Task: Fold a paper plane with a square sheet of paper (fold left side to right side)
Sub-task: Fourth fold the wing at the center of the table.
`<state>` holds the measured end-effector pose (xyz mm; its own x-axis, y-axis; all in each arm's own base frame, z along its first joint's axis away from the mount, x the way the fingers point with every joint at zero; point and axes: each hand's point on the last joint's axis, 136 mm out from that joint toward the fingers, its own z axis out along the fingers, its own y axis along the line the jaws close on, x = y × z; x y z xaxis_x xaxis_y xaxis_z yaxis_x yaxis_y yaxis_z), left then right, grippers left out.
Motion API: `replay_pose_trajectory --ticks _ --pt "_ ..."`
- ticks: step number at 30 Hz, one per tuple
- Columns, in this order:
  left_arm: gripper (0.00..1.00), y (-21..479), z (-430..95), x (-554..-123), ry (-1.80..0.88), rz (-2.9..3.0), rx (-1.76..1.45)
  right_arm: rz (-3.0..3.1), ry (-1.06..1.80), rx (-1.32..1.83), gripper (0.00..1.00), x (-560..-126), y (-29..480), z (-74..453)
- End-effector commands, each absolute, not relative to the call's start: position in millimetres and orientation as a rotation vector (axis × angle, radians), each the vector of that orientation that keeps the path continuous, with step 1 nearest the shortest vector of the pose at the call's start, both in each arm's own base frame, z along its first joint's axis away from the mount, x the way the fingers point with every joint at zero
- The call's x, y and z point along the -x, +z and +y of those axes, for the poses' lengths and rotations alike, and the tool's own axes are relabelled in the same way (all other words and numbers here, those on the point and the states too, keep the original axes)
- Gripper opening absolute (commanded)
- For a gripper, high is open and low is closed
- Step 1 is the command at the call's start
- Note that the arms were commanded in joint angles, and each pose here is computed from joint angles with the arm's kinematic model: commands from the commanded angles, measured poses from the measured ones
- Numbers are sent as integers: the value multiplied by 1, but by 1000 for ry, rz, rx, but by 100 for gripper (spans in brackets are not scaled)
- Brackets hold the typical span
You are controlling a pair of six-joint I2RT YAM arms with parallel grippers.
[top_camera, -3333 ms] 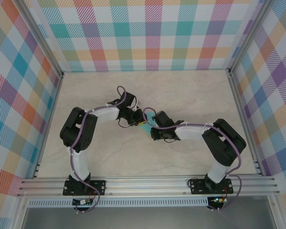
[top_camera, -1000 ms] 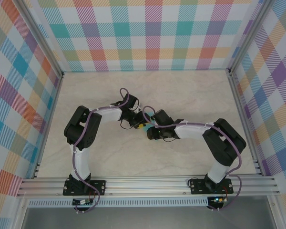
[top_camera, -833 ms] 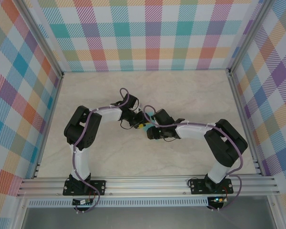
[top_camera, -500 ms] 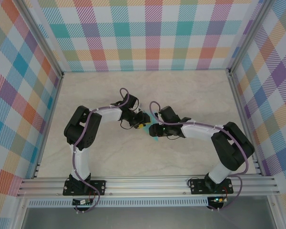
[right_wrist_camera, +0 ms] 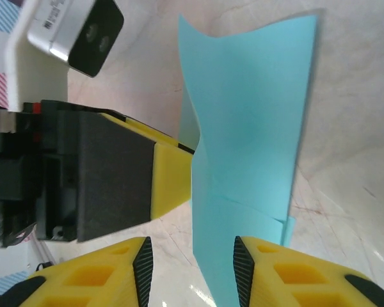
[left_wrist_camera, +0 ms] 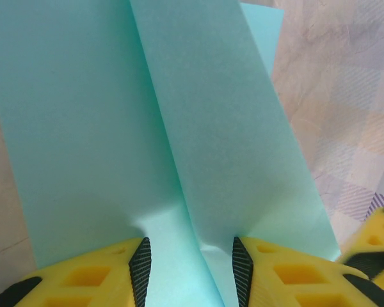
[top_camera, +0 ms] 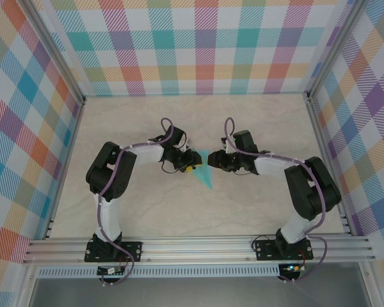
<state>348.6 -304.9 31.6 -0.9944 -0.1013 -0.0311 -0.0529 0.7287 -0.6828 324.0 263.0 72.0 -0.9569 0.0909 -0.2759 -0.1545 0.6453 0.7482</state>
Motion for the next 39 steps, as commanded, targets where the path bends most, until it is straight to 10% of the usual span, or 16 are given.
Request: replay_pose_trajectory --ticks 1,39 --pt "41 25 -308 -343 -1090 2890 102 2513 1366 84 39 -336 87 282" --pt "41 28 -307 -342 -1083 2887 97 2629 1211 25 26 -351 45 275"
